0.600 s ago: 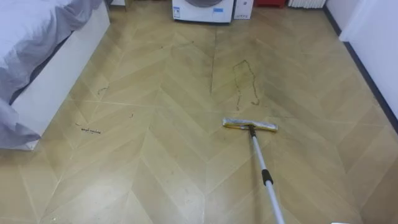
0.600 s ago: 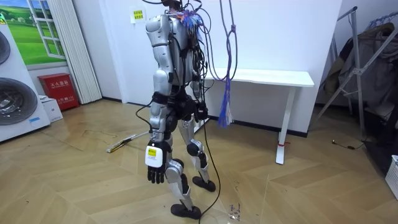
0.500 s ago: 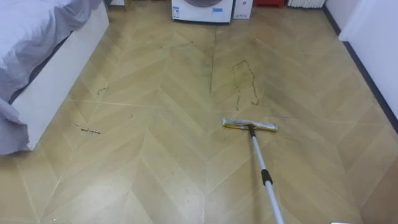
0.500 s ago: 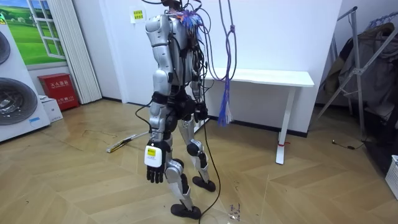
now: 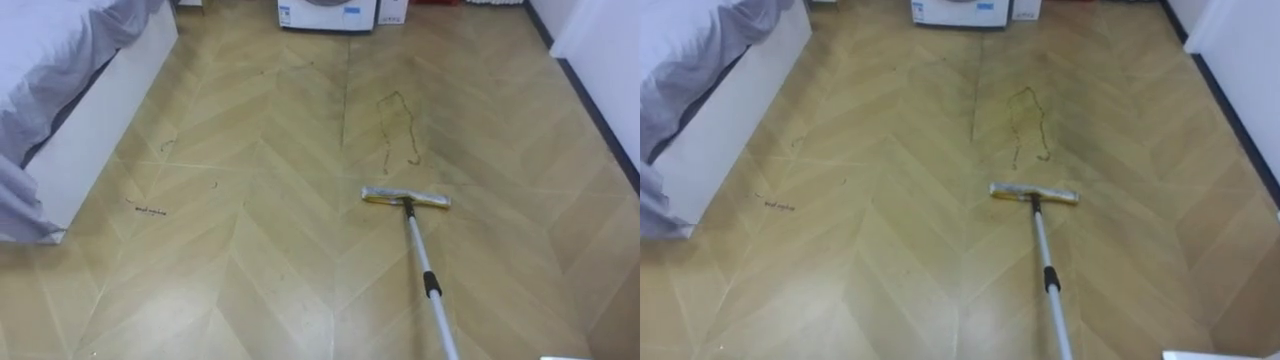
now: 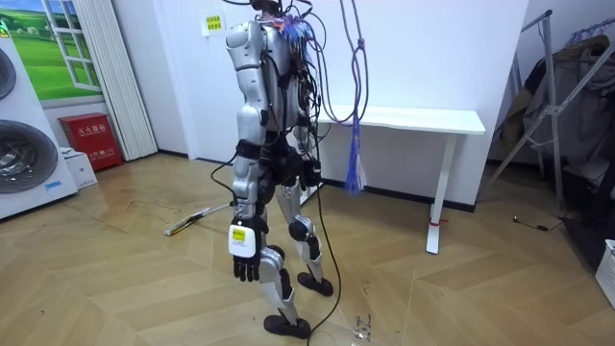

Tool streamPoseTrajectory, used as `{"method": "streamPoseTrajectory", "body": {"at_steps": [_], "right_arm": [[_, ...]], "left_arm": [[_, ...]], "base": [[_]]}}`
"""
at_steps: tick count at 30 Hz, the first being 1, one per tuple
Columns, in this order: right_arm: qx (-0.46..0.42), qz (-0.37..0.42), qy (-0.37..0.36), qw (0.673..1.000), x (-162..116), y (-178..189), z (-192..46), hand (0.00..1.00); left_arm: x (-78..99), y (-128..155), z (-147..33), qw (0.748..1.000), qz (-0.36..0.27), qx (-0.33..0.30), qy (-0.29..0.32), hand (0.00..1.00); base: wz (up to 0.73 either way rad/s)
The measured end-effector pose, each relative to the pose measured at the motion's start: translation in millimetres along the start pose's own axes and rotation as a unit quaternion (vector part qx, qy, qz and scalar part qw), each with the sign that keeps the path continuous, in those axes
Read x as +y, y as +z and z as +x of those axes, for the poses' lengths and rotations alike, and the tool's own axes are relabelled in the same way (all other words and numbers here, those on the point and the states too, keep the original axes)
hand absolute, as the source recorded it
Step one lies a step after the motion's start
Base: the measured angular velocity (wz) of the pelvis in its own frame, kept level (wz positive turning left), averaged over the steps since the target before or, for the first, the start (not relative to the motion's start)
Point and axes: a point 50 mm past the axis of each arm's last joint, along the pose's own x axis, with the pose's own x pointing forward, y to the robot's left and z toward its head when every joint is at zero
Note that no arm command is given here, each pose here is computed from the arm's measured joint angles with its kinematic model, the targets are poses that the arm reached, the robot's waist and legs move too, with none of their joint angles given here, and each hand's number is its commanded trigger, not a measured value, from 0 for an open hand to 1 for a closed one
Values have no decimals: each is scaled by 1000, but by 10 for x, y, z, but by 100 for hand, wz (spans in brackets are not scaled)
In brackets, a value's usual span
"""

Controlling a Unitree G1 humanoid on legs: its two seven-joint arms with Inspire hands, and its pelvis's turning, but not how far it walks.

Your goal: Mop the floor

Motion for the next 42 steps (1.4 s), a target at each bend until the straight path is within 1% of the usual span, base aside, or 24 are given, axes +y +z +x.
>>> {"method": "streamPoseTrajectory", "body": {"at_steps": [10,14,20,25,31,35,38,40,42], "right_arm": [[-24,-3,-13,1000,-39,187,-35,100],[-25,-1,-19,1000,-61,210,-43,100],[-35,14,-29,999,-82,271,-57,100],[-46,21,-42,998,-102,340,-73,100],[-62,28,-59,996,-125,414,-91,100],[-67,43,-66,995,-149,407,-92,100],[-65,62,-72,993,-141,381,-84,100],[-68,75,-69,992,-114,381,-78,100],[-66,80,-67,992,-107,375,-76,100]], "left_arm": [[-23,110,3,1000,13,2,-7,0],[-20,124,4,1000,15,4,-6,0],[-35,206,1,999,33,-5,-7,0],[-46,337,-6,999,33,-21,-4,0],[-50,521,-18,998,33,-46,5,0],[-69,525,-18,999,10,-47,1,0],[-80,507,-17,999,16,-44,2,0],[-70,512,-17,999,-2,-45,6,0],[-66,497,-15,999,-4,-42,9,0]], "base": [[0],[6],[6],[0],[-3],[8],[16],[24],[4]]}}
